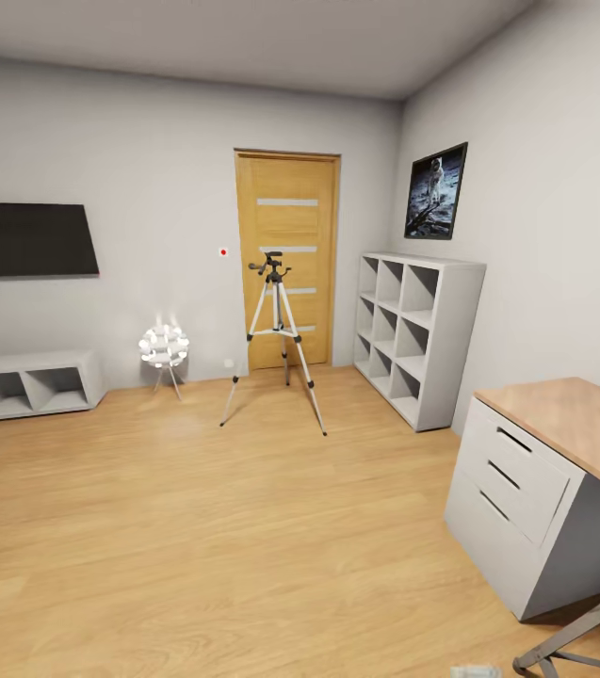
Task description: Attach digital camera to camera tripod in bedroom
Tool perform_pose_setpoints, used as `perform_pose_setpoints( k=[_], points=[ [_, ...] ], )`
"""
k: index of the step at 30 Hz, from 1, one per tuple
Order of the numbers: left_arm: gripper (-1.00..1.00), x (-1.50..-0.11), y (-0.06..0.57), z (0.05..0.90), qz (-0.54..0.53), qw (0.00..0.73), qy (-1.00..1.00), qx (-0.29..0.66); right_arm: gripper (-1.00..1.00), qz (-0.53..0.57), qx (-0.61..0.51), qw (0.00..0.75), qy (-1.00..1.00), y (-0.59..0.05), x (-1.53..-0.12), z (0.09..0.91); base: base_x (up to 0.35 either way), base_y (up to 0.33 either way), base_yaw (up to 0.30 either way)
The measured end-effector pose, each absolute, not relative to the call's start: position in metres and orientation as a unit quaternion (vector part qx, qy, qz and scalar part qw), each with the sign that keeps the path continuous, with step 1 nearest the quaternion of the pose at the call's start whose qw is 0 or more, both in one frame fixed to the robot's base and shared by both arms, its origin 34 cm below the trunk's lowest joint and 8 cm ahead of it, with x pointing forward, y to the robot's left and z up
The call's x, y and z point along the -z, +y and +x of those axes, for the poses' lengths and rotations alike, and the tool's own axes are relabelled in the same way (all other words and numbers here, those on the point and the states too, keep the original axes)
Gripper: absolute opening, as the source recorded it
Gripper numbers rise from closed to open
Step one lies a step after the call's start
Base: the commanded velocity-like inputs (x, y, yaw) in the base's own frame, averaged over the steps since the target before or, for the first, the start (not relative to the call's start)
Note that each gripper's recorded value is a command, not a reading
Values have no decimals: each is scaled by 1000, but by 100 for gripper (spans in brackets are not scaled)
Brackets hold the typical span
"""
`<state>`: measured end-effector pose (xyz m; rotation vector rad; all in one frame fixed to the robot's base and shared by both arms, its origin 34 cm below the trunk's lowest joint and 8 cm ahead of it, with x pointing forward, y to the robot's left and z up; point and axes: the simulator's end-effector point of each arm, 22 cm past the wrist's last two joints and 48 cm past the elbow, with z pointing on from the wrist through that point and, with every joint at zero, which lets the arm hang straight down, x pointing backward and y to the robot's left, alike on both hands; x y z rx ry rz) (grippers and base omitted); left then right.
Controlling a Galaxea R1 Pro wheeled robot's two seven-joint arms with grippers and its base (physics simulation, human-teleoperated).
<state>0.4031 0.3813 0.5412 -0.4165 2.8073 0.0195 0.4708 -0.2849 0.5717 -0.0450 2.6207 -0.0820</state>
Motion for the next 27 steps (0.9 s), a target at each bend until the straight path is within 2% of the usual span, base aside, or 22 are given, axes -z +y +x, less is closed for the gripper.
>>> perform_pose_setpoints(
  k=[3,4,5,8,11,14,17,27],
  points=[
    [100,-591,370,482,-132,184,974,15,100,-4,23,282,959,-282,-623,537,0,0,0],
    [100,-630,342,543,-127,199,971,48,100,13,2,305,952,-272,-670,597,0,0,0],
    [100,-695,332,627,-122,262,955,65,100,15,-3,343,939,-271,-713,645,0,0,0],
    [100,-735,301,675,-116,285,947,91,100,22,-14,341,940,-267,-716,652,0,0,0],
    [100,-792,246,726,-101,317,934,130,100,31,-29,374,926,-265,-746,680,0,0,0],
    [100,-816,204,742,-84,328,929,149,100,31,-36,427,903,-261,-797,705,0,0,0],
    [100,-827,181,746,-74,331,927,160,100,33,-38,448,893,-263,-818,713,0,0,0],
    [100,-819,140,738,-61,308,932,182,100,36,-41,435,899,-267,-814,710,0,0,0]
  ],
)
